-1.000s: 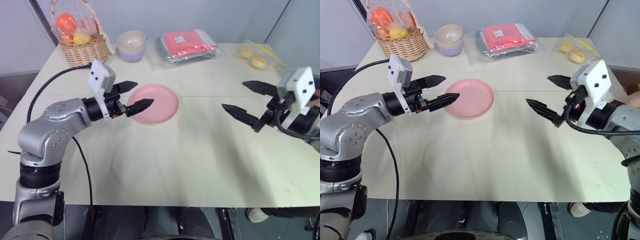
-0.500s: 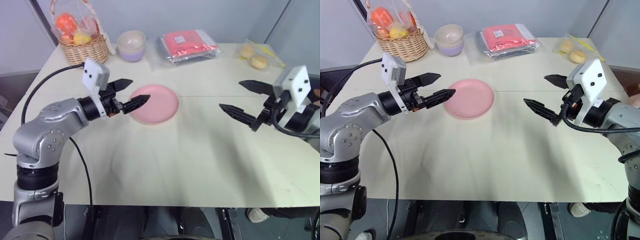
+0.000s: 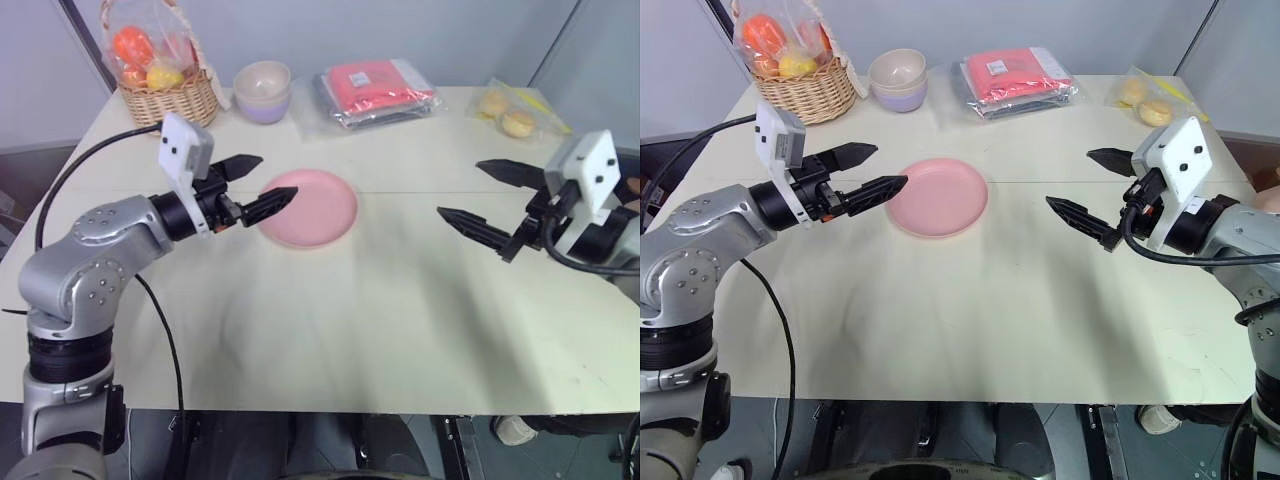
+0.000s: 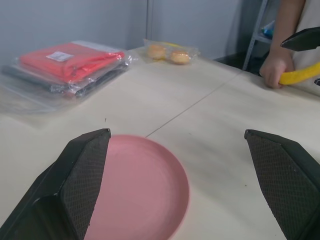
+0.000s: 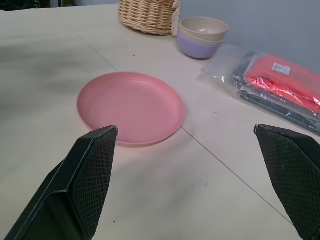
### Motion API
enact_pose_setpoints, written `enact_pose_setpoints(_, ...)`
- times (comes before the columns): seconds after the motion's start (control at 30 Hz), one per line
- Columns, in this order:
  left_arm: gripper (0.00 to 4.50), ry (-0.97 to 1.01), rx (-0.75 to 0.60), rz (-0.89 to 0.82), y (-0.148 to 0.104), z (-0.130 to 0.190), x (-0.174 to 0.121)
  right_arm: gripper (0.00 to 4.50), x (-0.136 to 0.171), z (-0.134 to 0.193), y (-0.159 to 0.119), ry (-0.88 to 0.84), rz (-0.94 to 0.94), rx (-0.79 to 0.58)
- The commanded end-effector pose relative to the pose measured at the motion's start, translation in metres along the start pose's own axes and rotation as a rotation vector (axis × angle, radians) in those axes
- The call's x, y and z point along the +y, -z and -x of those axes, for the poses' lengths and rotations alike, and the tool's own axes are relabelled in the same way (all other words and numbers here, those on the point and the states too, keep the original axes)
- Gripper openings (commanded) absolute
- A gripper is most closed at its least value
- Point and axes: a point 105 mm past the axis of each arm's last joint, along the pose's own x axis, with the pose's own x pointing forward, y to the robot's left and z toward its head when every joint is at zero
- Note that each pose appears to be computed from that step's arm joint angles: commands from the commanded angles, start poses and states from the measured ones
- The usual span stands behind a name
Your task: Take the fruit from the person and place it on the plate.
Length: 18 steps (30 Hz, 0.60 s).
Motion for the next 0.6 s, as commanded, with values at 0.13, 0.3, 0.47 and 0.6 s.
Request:
enact_pose_setpoints(0.13, 4.5, 0.003, -0.024, -0.044, -0.0125, 0.0036, -0.0025, 4.47, -0.0012, 0.0024, -0.0097, 0.015, 0.039, -0.029)
enact_pose_setpoints(0.3, 4.5, 0.005, -0.026, -0.046, -0.013, 0.0028, -0.0028, 4.47, -0.0004, 0.0026, -0.0095, 0.015, 0.036, -0.029)
enact_pose_setpoints(0.47, 4.5, 0.007, -0.027, -0.048, -0.0134, 0.0018, -0.0028, 4.47, -0.0006, 0.0028, -0.0091, 0.017, 0.036, -0.028)
enact_pose_setpoints(0.6, 4.5, 0.005, -0.032, -0.047, -0.0149, 0.0018, -0.0028, 4.47, -0.0004, 0.0031, -0.0088, 0.017, 0.035, -0.026)
